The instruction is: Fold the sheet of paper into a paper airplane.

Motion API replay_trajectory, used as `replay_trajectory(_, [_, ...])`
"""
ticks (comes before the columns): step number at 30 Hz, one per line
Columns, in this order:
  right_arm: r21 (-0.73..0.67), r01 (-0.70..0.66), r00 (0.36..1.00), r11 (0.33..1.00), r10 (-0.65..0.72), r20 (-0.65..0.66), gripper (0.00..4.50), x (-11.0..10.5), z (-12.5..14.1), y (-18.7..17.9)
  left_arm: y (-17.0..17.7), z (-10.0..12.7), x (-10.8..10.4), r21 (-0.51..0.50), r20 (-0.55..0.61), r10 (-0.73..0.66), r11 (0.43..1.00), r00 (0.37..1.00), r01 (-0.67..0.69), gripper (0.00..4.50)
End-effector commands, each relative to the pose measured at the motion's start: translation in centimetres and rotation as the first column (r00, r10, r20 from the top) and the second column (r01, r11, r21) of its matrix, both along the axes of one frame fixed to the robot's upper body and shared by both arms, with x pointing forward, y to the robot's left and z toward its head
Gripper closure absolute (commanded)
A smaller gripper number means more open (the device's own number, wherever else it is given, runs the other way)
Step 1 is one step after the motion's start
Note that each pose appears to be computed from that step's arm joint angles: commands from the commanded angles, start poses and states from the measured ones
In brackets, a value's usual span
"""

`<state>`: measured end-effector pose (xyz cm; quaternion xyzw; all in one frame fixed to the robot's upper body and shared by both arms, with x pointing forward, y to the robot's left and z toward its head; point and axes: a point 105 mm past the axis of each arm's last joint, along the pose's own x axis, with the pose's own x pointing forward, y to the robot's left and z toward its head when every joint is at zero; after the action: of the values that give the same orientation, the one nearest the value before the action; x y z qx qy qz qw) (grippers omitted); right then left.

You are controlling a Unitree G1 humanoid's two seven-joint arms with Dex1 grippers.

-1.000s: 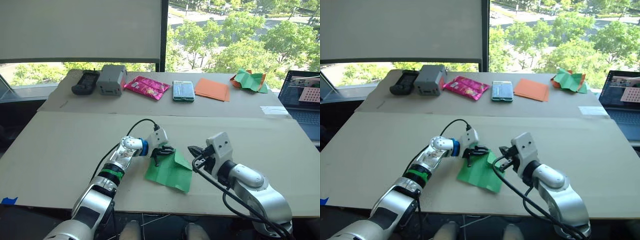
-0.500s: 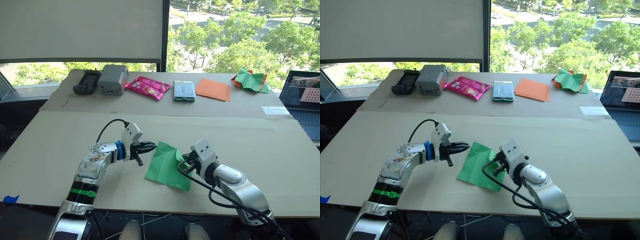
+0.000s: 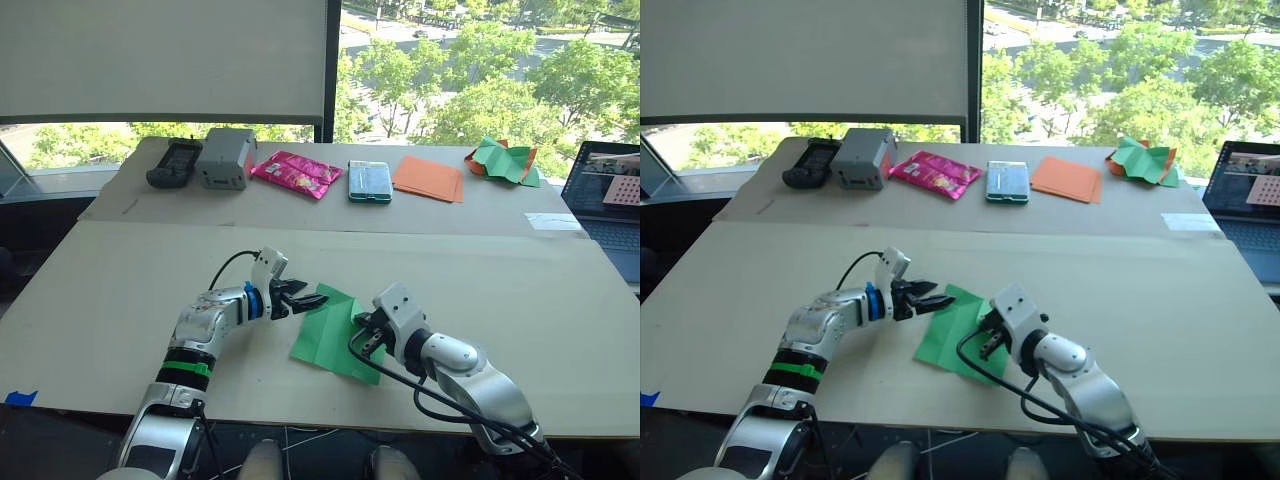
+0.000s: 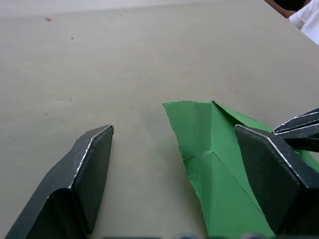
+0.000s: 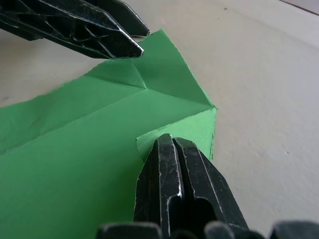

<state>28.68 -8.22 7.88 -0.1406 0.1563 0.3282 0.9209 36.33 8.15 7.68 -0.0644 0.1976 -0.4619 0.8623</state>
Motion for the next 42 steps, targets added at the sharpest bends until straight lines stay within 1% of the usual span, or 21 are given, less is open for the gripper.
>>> replay_trajectory(1, [0.011, -0.012, 0.999, 1.000, 0.011, 0.052, 4.50, -0.1, 1.0, 0.5, -1.3, 0.4, 0.0, -0.011, 0.022, -0.047, 0.999, 0.999, 0.048, 0.44])
replay_trajectory(2, [0.012, -0.014, 0.999, 1.000, 0.014, 0.052, 4.50, -0.1, 1.0, 0.6, -1.4, 0.4, 0.0, -0.017, 0.015, -0.047, 0.999, 0.999, 0.047, 0.85])
replay_trajectory(3, [0.012, -0.016, 0.999, 1.000, 0.016, 0.052, 4.50, -0.2, 1.0, 0.8, -1.5, 0.2, 0.0, -0.012, 0.007, -0.046, 0.999, 0.999, 0.046, 0.98])
replay_trajectory(4, [0.012, -0.017, 0.998, 1.000, 0.016, 0.053, 4.50, -0.2, 1.1, 0.8, -1.5, -0.1, 0.0, -0.006, 0.002, -0.046, 0.999, 0.999, 0.046, 1.25])
replay_trajectory(7, [0.013, -0.015, 0.999, 1.000, 0.014, 0.052, 4.50, -0.2, 1.0, 0.9, -1.5, -0.5, -0.2, -0.003, -0.017, -0.058, 0.998, 0.998, 0.058, 2.25])
replay_trajectory(8, [0.012, -0.013, 0.999, 1.000, 0.012, 0.052, 4.50, -0.2, 1.0, 0.8, -1.5, -0.5, -0.3, -0.006, -0.018, -0.063, 0.998, 0.998, 0.063, 2.66])
replay_trajectory(9, [0.011, -0.011, 0.999, 1.000, 0.010, 0.051, 4.50, -0.3, 1.0, 0.8, -1.5, -0.5, -0.3, -0.008, -0.017, -0.066, 0.998, 0.998, 0.066, 2.88])
replay_trajectory(13, [0.006, -0.007, 0.999, 1.000, 0.007, 0.052, 4.50, -0.2, 1.0, 0.6, -1.3, -0.3, -0.1, 0.013, 0.010, -0.057, 0.998, 0.998, 0.057, 4.34])
replay_trajectory(14, [0.005, -0.008, 0.999, 1.000, 0.008, 0.053, 4.50, -0.2, 1.0, 0.6, -1.3, -0.2, 0.0, 0.018, 0.019, -0.058, 0.998, 0.998, 0.057, 4.45])
replay_trajectory(18, [0.010, -0.037, 0.997, 0.999, 0.036, 0.064, 4.50, -0.3, 1.2, 1.0, -1.0, 0.2, -0.6, 0.070, 0.077, -0.085, 0.994, 0.993, 0.080, 4.45])
replay_trajectory(22, [0.013, -0.063, 0.995, 0.998, 0.062, 0.073, 4.50, -0.3, 1.5, 1.3, -0.1, 0.1, -1.5, 0.135, 0.124, -0.101, 0.987, 0.987, 0.084, 4.45])
replay_trajectory(25, [0.014, -0.088, 0.994, 0.996, 0.086, 0.072, 4.50, -0.3, 1.6, 1.5, 0.6, 0.1, -2.7, 0.203, 0.169, -0.128, 0.975, 0.977, 0.093, 4.45])
replay_trajectory(31, [0.019, -0.133, 0.990, 0.991, 0.132, 0.050, 4.50, -0.6, 1.1, 2.4, 0.7, 0.3, -4.4, 0.283, 0.219, -0.159, 0.954, 0.963, 0.094, 4.45])
replay_trajectory(35, [0.014, -0.147, 0.989, 0.989, 0.146, 0.031, 4.50, -0.8, 0.4, 2.9, 0.3, 0.3, -5.3, 0.305, 0.240, -0.190, 0.946, 0.952, 0.112, 4.45])
replay_trajectory(42, [0.002, -0.141, 0.990, 0.990, 0.141, 0.003, 4.50, -0.7, -0.5, 3.0, 0.5, -0.3, -6.3, 0.316, 0.222, -0.241, 0.935, 0.945, 0.164, 4.45])
